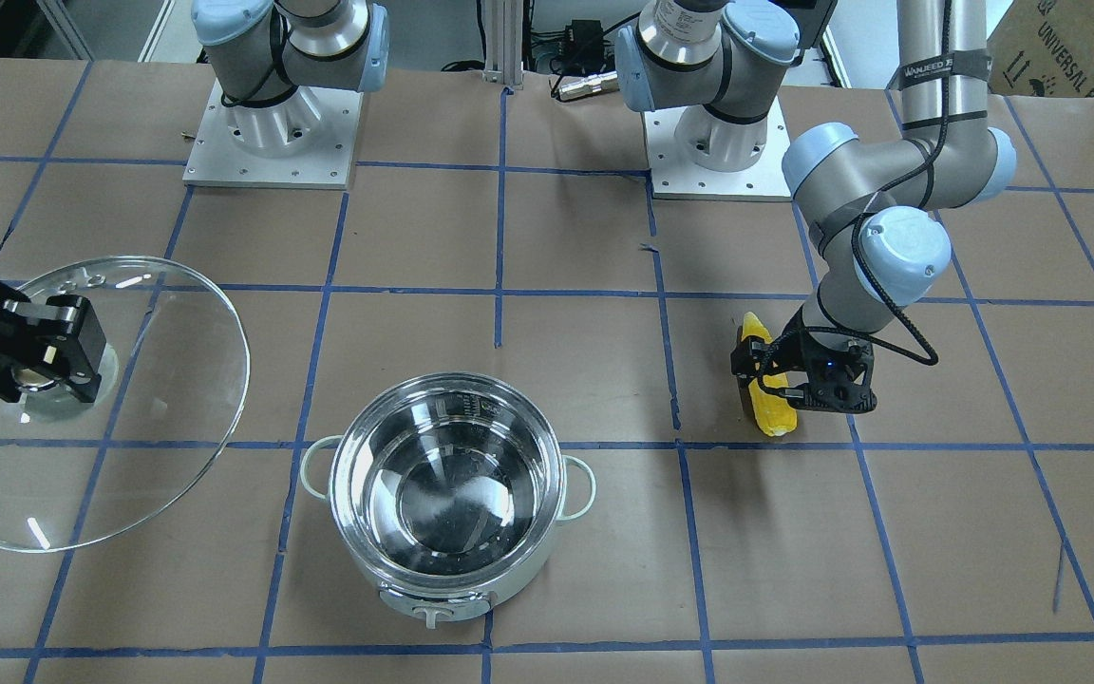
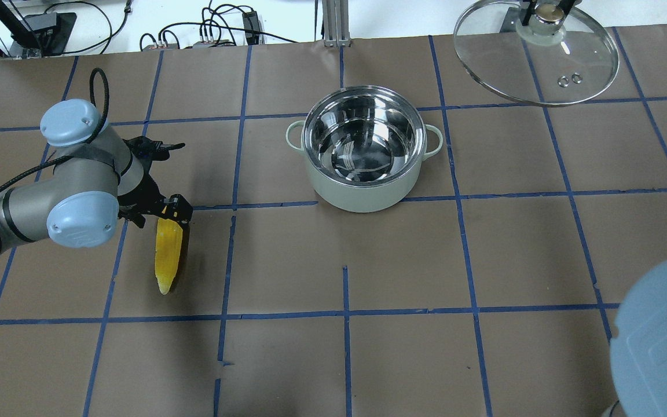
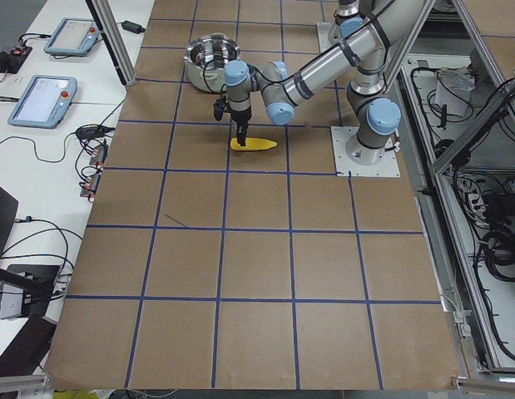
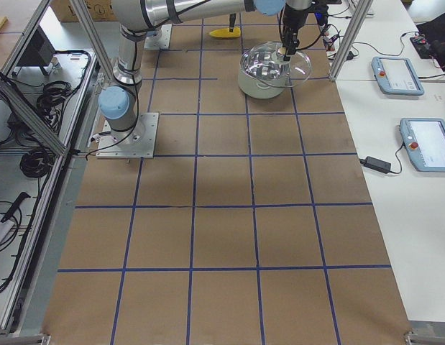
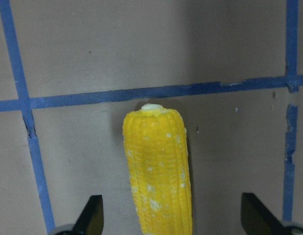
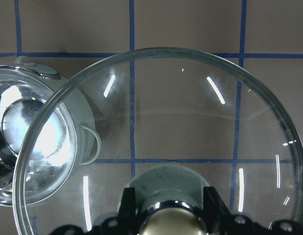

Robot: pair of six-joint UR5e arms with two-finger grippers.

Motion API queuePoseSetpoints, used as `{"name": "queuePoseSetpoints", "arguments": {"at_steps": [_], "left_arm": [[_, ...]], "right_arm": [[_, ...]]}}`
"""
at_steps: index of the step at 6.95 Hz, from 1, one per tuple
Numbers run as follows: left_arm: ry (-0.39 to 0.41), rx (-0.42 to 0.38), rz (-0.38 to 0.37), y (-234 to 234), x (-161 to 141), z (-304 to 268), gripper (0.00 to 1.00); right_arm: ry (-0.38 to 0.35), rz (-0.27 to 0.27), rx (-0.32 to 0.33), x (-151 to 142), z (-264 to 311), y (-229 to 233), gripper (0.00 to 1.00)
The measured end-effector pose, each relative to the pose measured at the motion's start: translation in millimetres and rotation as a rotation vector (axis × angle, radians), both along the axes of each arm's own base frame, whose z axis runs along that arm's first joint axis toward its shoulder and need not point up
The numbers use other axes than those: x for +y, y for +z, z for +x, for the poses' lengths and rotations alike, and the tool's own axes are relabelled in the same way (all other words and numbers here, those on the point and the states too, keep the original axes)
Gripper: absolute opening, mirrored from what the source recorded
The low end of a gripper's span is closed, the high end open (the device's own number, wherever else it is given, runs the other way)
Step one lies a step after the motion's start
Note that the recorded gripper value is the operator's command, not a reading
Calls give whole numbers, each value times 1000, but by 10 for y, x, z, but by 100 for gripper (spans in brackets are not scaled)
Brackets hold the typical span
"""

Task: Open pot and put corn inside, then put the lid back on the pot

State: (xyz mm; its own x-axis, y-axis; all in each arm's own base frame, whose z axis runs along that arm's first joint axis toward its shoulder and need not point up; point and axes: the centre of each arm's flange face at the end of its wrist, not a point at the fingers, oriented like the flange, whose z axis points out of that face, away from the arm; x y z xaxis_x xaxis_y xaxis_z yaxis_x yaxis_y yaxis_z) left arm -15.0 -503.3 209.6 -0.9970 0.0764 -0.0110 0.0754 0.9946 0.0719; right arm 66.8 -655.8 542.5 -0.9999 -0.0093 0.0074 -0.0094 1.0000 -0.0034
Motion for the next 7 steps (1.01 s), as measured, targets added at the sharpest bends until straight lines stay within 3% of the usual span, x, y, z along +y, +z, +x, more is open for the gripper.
{"name": "queuePoseSetpoints", "arguments": {"at_steps": [1, 4, 7], "left_arm": [[0, 0, 9, -99, -8, 18, 82], [1, 8, 35, -245, -15, 20, 29], [-12, 0, 7, -70, -112, -20, 26]], "right_arm": [[-10, 1, 1, -14, -64, -9, 9], [-22, 3, -7, -79, -82, -89, 9], [-21, 8, -10, -110, -76, -132, 9]]}}
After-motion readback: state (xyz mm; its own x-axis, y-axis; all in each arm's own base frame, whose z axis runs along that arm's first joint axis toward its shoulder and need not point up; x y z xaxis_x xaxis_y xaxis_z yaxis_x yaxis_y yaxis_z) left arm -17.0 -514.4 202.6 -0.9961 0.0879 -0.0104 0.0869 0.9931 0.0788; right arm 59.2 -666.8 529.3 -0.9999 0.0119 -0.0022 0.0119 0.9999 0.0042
